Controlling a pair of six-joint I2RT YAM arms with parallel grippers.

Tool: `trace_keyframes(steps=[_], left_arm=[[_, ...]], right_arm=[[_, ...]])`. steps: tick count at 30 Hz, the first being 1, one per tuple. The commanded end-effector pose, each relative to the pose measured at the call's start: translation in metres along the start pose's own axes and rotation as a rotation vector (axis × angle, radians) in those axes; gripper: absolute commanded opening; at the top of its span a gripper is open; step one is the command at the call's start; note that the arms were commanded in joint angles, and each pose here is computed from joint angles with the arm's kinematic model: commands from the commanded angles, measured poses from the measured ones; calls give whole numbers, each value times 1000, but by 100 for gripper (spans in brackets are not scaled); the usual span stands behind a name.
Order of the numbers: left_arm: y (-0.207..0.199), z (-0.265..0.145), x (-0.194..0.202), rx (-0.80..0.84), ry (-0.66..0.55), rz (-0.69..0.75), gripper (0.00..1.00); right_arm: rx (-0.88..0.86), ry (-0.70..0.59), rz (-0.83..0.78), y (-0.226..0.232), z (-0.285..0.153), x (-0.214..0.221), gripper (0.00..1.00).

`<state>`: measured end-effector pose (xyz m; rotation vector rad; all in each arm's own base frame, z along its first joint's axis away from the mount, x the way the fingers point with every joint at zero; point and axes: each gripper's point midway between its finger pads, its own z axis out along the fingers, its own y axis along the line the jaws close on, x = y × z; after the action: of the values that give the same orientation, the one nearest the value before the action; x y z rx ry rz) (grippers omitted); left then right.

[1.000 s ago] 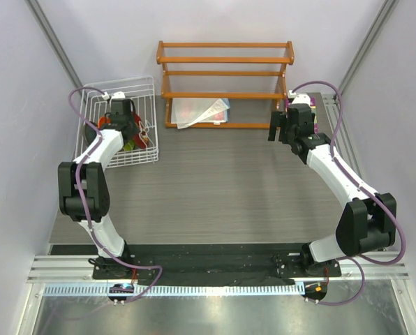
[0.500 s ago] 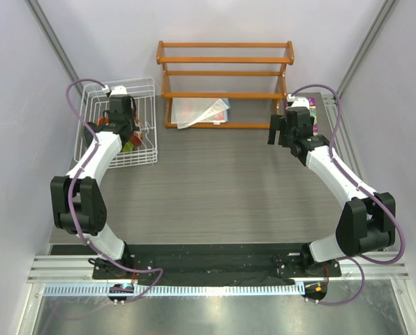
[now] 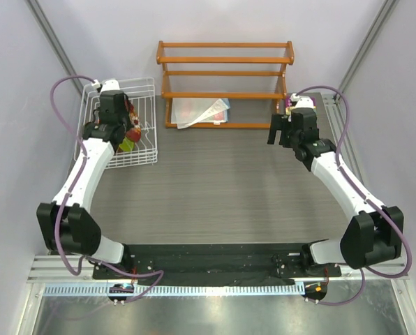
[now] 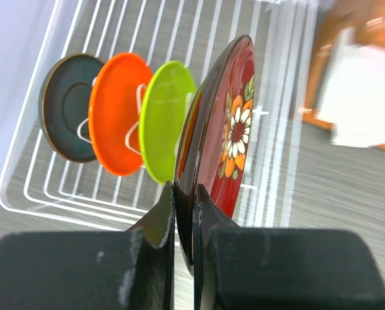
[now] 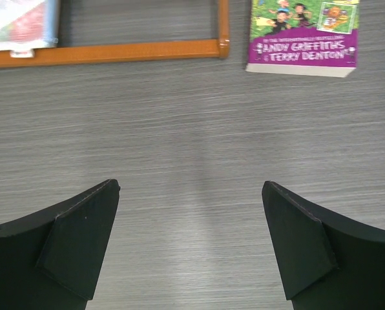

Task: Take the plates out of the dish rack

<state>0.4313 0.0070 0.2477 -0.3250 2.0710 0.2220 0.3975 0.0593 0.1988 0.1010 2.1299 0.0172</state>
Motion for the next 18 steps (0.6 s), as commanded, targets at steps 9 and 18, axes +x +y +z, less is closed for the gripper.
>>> trace_keyframes(steps=[9, 18], left_arm=[[-91, -93, -37, 599, -73, -345, 0], [-156, -114, 3, 827, 29, -420, 0]], right_arm=[[-550, -26, 270, 100, -29, -12, 97], [-836, -31, 410, 154, -37, -8, 96]])
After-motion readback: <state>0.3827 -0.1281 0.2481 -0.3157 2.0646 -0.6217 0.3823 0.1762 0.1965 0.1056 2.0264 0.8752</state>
